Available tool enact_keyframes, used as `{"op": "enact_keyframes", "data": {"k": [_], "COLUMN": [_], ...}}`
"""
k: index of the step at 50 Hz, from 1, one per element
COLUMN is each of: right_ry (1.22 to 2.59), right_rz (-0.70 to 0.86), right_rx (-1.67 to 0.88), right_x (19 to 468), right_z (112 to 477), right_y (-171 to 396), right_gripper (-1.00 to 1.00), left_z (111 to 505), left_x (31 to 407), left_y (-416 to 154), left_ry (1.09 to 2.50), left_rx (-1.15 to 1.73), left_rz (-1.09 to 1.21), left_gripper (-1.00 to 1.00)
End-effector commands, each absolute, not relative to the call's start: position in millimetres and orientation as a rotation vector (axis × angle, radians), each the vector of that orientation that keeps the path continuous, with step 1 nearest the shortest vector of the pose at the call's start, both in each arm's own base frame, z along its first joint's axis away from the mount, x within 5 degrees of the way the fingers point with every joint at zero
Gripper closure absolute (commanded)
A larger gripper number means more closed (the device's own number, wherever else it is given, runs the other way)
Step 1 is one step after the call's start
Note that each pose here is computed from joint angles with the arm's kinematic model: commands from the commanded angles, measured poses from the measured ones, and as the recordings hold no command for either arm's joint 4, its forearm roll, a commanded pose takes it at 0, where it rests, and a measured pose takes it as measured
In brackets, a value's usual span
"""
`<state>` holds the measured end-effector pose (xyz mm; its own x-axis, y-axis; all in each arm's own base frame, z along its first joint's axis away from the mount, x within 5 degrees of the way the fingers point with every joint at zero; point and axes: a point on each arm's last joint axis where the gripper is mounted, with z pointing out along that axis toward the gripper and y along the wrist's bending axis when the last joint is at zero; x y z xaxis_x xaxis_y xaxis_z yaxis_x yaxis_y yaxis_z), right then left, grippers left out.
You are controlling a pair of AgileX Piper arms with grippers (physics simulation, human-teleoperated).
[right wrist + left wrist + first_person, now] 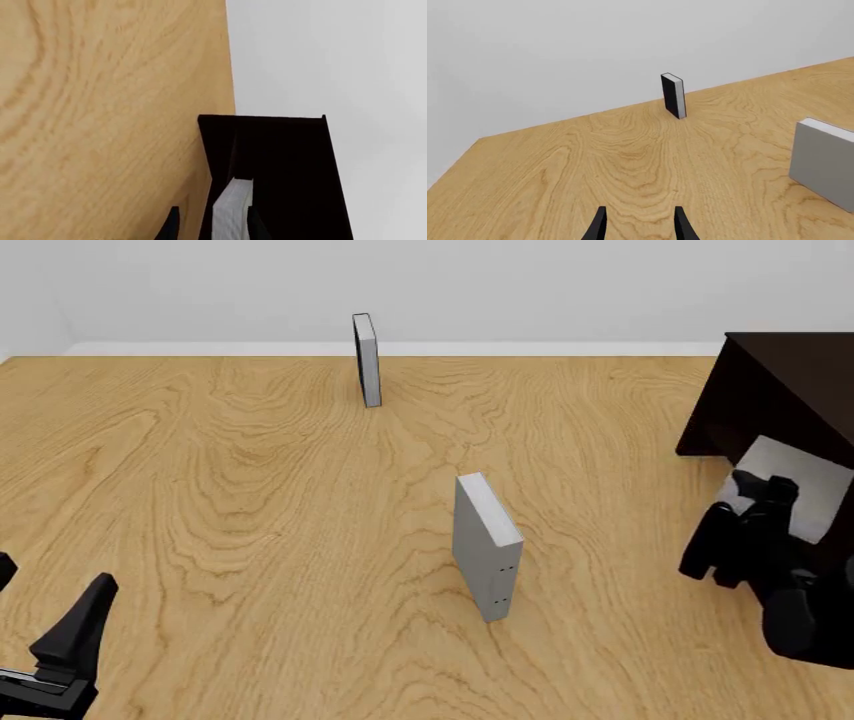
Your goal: Pick up the book on the right and place it on the cabinet shelf.
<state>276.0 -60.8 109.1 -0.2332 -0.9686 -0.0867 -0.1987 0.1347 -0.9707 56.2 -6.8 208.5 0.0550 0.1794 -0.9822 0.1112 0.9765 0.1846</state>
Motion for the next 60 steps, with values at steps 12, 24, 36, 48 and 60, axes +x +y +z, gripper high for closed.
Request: {"op": "enact_keyframes", "data": {"k": [12, 24, 36, 48, 60], "right_ry": [1.559, 1.539, 1.527, 1.508, 1.493], "right_rz": [-1.175, -1.16, -1.141, -1.137, -1.151], "right_rx": [-1.158, -1.166, -1.176, -1.173, -1.16], "right_x": [279.9, 287.6, 291.7, 295.7, 296.4], "right_z": [120.4, 125.1, 125.2, 131.8, 136.4], "right_y": [-56.5, -51.2, -45.6, -42.1, -43.0], "right_gripper": [-1.0, -1.0, -1.0, -1.0, -1.0], "left_z": [208.6, 208.5, 208.5, 208.5, 208.6], "left_x": [56.2, 56.2, 56.3, 56.2, 56.2], "left_y": [-6.8, -6.7, -6.7, -6.7, -6.7], "left_ry": [1.519, 1.519, 1.52, 1.52, 1.52], "left_rx": [0.233, 0.233, 0.233, 0.233, 0.231], "left_rz": [0.051, 0.053, 0.054, 0.053, 0.052], "left_gripper": [-1.0, -1.0, -1.0, -1.0, -1.0]}}
